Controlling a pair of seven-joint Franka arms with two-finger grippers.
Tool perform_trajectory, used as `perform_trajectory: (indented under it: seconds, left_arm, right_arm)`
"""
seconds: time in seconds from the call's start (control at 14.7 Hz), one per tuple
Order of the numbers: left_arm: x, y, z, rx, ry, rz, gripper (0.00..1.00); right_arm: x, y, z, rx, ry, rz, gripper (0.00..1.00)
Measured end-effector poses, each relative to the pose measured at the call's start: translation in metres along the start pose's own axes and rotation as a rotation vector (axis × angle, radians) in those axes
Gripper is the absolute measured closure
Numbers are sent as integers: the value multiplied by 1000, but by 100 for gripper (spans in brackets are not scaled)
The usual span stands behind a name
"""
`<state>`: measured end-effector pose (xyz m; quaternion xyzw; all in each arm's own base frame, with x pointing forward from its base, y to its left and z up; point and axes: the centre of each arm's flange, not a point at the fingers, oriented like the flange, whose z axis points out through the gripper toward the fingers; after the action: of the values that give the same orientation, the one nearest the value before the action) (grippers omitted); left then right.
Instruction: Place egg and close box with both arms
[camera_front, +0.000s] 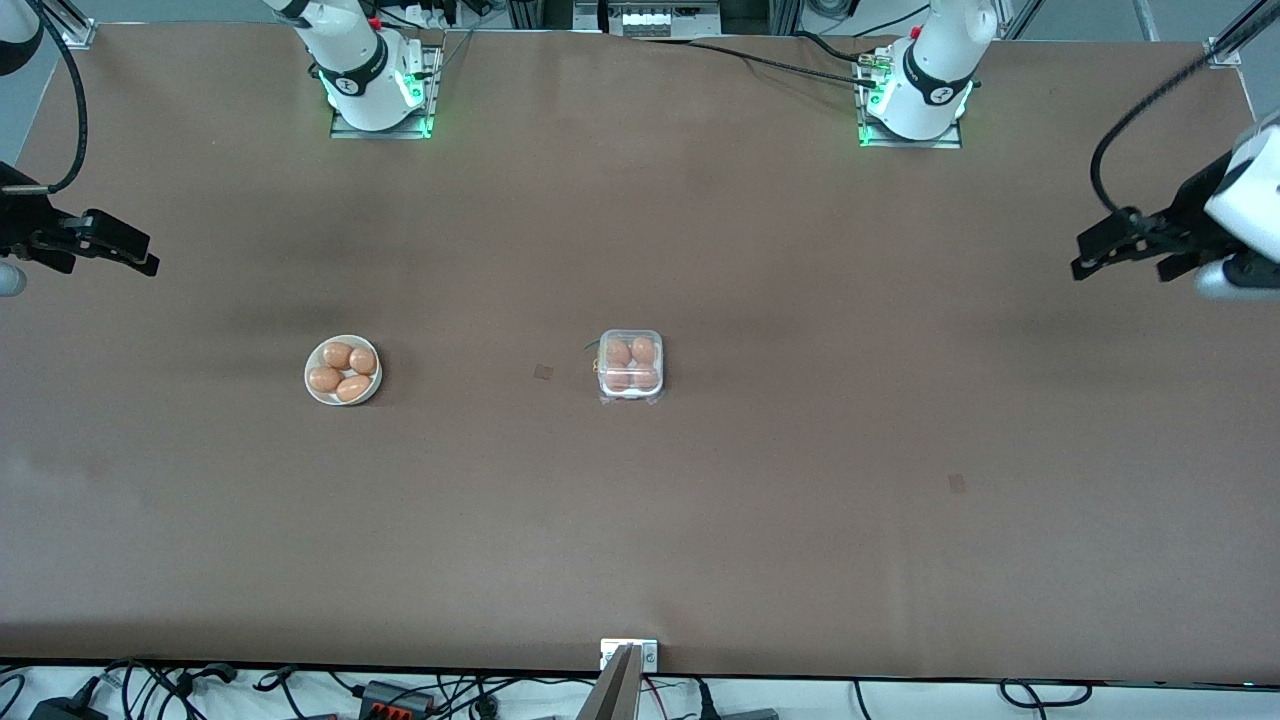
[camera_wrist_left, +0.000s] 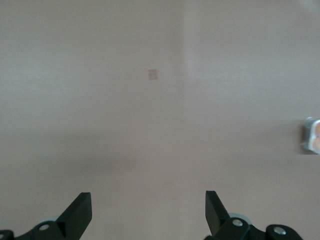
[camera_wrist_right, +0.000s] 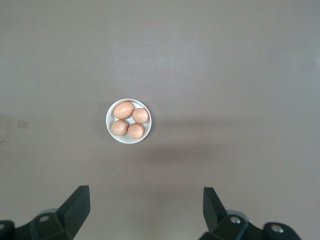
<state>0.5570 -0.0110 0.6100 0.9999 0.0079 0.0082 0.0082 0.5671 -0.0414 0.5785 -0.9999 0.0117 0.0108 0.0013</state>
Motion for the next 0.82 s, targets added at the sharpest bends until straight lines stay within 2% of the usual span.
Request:
perform_trajectory:
  seconds: [0.82]
  left_arm:
    - [-21,25,13,6,-7,46,0]
  right_arm:
    - [0,0,0,0,0,0,0]
